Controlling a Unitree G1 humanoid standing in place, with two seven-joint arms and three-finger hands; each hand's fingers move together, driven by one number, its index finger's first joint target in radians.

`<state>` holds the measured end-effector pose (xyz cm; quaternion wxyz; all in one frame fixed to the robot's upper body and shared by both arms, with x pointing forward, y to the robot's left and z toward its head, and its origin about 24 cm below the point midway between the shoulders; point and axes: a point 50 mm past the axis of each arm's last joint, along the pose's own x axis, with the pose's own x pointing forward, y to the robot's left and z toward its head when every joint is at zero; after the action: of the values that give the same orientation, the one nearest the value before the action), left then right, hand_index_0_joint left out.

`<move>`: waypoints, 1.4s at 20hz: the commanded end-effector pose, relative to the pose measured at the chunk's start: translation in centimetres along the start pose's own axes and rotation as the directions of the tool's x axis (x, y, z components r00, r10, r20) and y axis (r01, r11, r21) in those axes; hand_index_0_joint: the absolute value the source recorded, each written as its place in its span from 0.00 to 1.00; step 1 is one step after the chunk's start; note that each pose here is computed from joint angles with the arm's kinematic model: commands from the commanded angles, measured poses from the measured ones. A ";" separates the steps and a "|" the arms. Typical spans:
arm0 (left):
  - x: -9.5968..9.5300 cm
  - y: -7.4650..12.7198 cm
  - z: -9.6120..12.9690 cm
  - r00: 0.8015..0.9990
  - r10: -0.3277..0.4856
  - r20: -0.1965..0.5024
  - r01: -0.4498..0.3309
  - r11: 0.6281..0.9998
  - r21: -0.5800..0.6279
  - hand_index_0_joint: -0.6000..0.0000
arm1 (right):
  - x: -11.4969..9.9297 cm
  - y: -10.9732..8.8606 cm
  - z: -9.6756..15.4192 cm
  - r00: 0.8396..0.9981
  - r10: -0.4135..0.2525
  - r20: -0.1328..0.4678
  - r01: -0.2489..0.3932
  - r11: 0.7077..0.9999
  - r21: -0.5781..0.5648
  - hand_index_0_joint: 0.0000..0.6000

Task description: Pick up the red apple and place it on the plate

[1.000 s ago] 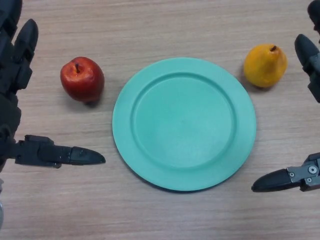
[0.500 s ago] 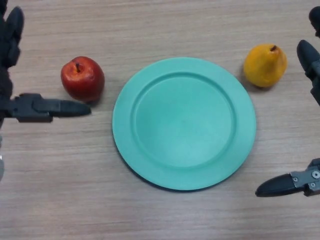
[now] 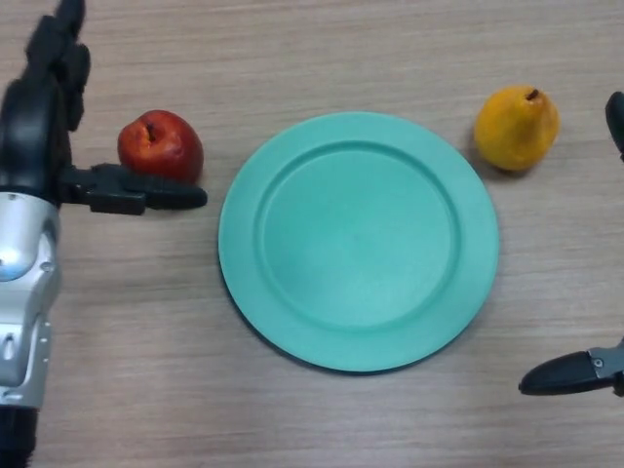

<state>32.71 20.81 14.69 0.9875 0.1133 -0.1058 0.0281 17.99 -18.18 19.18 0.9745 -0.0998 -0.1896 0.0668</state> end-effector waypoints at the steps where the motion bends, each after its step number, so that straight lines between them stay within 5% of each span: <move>1: 0.9 1.5 3.3 0.967 0.100 0.233 -0.116 0.992 0.055 1.00 | -0.7 -0.5 2.8 0.978 -0.018 0.209 0.036 0.996 -0.086 0.00; 6: 1.7 1.3 1.0 0.971 0.147 0.187 -0.165 0.983 0.084 1.00 | -1.0 -1.1 2.7 0.976 -0.030 0.216 0.052 0.994 -0.100 0.00; 18: 3.1 -1.2 -0.4 0.985 0.078 0.157 -0.097 0.988 0.117 1.00 | -1.8 -2.2 3.3 0.970 -0.068 0.236 0.097 0.989 -0.113 0.00; 20: 3.1 -1.3 -0.6 0.987 0.067 0.145 -0.087 0.987 0.136 0.67 | -1.9 -2.2 3.3 0.969 -0.067 0.236 0.096 0.989 -0.111 0.00; 23: 3.0 -1.8 -1.3 0.997 -0.007 0.079 -0.013 0.968 0.252 0.00 | -2.2 -2.2 3.6 0.968 -0.064 0.244 0.089 0.992 -0.094 0.00; 28: 3.0 -0.3 -1.1 0.992 0.082 0.098 -0.108 0.947 0.304 0.00 | -2.3 -2.6 3.8 0.966 -0.069 0.248 0.090 0.993 -0.075 0.00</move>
<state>35.59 18.80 9.89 0.9682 0.2419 -0.0590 0.0262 16.33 -20.29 19.76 0.9711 -0.0924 -0.2160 0.0421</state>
